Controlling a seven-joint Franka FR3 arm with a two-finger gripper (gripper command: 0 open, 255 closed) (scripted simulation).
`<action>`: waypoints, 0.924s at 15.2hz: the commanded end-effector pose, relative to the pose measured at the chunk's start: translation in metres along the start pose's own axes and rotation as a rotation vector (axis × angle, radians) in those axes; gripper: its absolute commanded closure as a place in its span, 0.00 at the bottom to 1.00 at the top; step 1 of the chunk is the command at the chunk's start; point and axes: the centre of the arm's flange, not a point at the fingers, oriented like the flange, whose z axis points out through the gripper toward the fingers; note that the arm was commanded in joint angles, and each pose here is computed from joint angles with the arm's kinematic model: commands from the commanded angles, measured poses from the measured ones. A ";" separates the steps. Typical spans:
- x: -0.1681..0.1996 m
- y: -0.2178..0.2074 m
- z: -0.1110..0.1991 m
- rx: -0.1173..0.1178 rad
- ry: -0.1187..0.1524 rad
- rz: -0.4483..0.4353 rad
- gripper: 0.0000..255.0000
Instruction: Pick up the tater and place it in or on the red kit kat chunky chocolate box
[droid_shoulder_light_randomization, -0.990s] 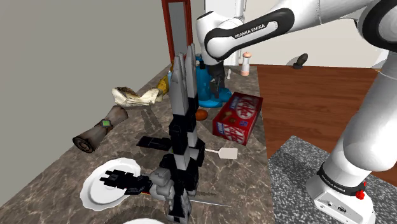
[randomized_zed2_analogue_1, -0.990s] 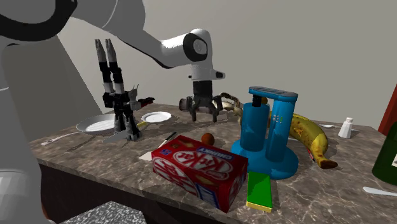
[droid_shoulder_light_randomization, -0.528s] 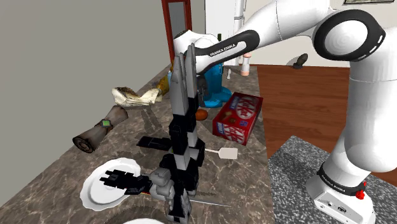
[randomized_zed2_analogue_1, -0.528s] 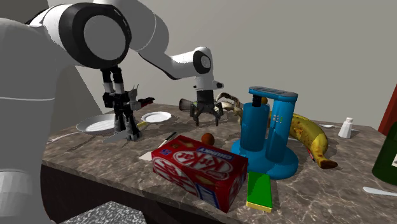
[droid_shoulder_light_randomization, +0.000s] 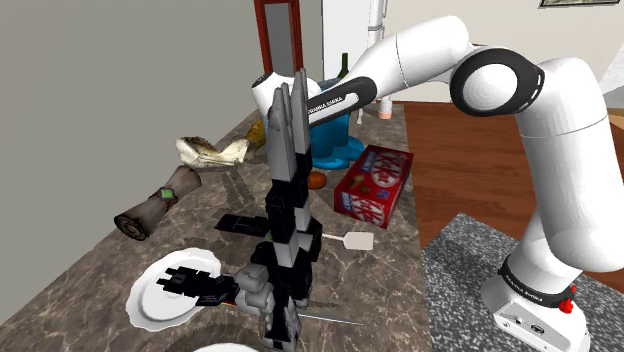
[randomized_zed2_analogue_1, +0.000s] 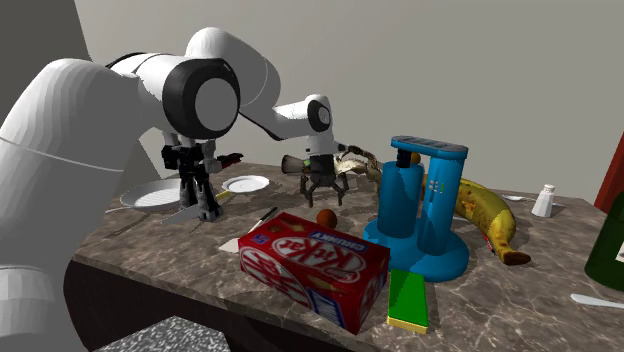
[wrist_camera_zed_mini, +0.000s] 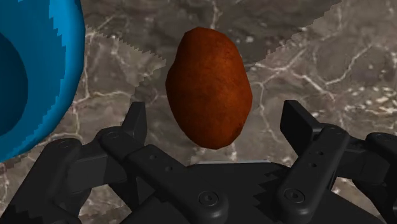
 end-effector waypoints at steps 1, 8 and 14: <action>0.002 -0.001 0.010 -0.001 0.000 -0.001 0.00; 0.002 -0.001 0.029 -0.001 0.000 -0.001 0.00; 0.002 -0.001 0.029 -0.001 0.000 -0.001 1.00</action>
